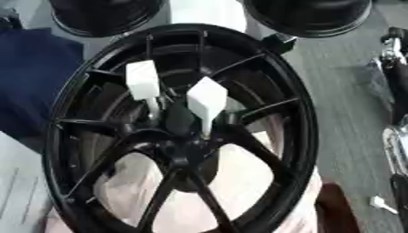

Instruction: Pull the pin out of the wheel hub.

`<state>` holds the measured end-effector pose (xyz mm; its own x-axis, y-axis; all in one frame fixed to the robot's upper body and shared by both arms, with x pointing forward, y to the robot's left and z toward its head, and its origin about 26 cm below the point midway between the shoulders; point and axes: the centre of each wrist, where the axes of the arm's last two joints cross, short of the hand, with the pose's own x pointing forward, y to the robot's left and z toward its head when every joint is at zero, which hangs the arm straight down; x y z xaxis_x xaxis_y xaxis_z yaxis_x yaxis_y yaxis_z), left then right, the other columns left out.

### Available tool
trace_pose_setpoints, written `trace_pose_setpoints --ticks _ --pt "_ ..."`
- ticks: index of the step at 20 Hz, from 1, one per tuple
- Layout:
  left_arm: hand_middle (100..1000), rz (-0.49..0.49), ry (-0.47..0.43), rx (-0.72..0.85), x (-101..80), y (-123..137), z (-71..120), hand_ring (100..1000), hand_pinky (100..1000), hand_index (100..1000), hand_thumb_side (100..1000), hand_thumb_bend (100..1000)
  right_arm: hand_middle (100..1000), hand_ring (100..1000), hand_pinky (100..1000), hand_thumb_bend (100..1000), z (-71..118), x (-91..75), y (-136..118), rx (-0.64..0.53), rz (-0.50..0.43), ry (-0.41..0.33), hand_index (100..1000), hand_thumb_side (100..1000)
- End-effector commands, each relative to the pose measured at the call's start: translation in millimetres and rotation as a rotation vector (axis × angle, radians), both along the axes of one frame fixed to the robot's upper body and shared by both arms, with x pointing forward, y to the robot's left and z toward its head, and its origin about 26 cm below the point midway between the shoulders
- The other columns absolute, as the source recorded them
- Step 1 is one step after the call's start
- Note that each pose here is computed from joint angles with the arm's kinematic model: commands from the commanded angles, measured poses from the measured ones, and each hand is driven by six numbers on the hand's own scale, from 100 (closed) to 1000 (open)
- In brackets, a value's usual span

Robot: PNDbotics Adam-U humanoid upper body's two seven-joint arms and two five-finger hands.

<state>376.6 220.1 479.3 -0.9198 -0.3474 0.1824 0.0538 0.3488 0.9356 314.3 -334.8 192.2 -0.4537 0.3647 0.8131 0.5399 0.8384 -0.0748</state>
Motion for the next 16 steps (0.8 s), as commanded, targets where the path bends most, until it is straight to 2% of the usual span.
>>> trace_pose_setpoints --ticks 1,6,13,16 --pt "714 0.062 -0.046 0.088 -14.8 2 10.2 752 808 828 513 253 686 865 809 100 11.1 -3.1 -2 -0.037 -0.008 -0.028 759 584" --pt "761 0.140 -0.015 0.261 -24.1 -16 1.0 801 846 869 556 312 686 865 809 100 10.9 -3.1 -3 -0.040 -0.009 -0.025 759 588" --pt "780 0.236 0.021 0.437 -33.9 -50 -12.7 833 880 873 738 569 687 866 809 100 10.7 -2.9 -2 -0.044 -0.006 -0.022 760 592" --pt "773 0.250 0.006 0.489 -46.0 -66 -18.2 830 876 869 786 635 687 866 809 100 10.5 -2.7 -2 -0.044 -0.005 -0.020 759 594"
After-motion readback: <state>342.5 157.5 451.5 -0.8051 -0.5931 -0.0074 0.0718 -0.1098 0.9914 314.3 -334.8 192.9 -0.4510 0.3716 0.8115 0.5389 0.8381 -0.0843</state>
